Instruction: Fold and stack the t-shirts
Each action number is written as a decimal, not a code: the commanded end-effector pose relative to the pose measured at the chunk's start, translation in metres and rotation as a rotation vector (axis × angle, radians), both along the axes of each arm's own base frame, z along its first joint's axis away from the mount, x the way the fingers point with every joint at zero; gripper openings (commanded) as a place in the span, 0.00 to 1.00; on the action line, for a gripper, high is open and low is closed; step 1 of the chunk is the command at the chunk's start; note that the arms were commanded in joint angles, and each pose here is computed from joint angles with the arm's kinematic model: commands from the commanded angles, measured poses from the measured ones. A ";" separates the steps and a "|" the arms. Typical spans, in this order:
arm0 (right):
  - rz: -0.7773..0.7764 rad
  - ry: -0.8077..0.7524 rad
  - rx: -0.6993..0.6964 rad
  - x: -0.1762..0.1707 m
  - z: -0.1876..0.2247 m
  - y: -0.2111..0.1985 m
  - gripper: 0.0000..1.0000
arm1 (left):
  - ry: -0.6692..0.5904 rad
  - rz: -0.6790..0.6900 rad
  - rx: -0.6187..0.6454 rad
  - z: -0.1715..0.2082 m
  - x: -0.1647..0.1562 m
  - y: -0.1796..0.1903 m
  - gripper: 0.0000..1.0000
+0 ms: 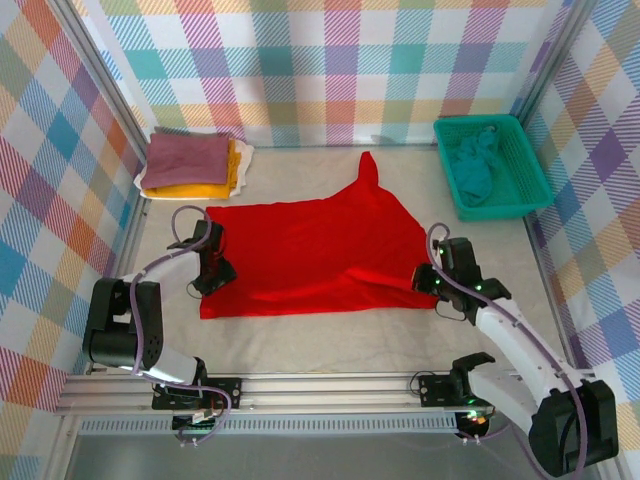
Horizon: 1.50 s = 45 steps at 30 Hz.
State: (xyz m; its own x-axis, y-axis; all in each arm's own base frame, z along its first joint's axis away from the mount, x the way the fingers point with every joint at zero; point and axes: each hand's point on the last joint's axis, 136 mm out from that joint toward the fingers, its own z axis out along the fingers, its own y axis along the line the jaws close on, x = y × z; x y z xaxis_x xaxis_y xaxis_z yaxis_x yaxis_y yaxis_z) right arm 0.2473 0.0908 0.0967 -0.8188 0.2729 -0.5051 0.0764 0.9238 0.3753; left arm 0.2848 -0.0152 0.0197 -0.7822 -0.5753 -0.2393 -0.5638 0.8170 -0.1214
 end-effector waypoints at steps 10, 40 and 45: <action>0.031 0.327 0.143 -0.057 -0.062 0.029 0.00 | 0.047 -0.021 0.023 -0.013 -0.011 0.001 0.47; 0.054 0.303 0.068 0.023 -0.020 0.029 0.45 | 0.064 -0.035 0.014 -0.023 -0.008 -0.003 0.47; -0.019 0.338 -0.020 0.029 -0.035 0.012 0.46 | 0.065 -0.039 0.014 -0.023 -0.008 -0.003 0.47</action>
